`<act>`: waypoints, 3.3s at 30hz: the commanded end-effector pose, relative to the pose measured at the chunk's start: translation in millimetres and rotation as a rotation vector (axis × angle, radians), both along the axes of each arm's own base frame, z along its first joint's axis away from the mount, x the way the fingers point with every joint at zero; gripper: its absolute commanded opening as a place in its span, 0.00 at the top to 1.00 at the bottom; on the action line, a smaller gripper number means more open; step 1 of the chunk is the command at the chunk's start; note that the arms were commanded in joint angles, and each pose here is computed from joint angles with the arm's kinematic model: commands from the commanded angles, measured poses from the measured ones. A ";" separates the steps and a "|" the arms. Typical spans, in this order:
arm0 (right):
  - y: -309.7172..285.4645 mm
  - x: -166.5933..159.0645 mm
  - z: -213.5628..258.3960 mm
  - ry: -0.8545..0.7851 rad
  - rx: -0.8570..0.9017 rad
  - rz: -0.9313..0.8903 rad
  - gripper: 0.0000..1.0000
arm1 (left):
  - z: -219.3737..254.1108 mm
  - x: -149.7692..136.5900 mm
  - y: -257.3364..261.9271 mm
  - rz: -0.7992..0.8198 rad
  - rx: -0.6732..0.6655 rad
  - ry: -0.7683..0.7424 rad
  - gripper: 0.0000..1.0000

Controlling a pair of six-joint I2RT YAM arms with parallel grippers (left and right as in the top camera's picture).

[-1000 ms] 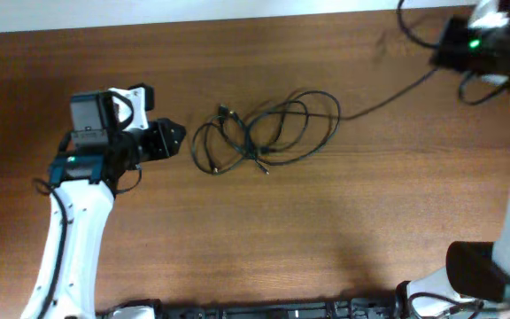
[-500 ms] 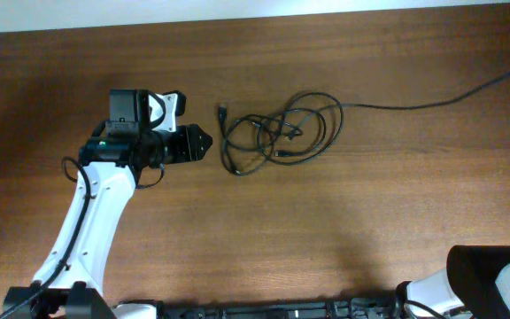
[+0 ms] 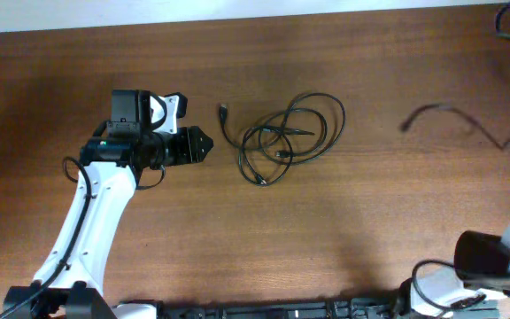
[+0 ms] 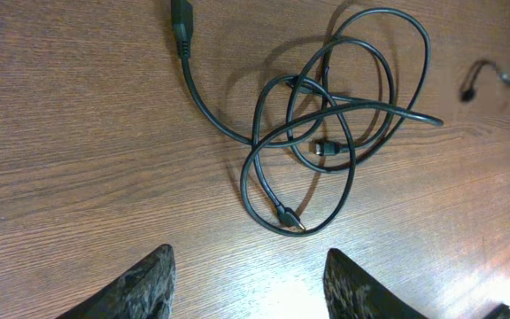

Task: Untangle cables

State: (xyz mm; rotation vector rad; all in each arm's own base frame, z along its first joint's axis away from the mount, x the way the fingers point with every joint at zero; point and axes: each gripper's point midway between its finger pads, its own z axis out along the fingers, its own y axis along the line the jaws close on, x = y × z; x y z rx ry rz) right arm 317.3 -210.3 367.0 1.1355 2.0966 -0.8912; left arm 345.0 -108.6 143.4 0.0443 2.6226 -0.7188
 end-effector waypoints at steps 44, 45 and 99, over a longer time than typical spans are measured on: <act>399.4 64.8 -282.6 0.304 0.509 1.599 0.96 | -6.4 -3.0 1.5 -0.006 0.019 0.022 0.38; 401.6 72.2 -262.1 0.256 0.487 1.611 0.96 | -8.0 -2.2 4.9 0.004 0.039 0.022 0.37; 41.5 35.3 -142.1 0.009 0.541 0.284 0.95 | -37.6 -14.0 91.3 0.420 0.422 0.166 0.18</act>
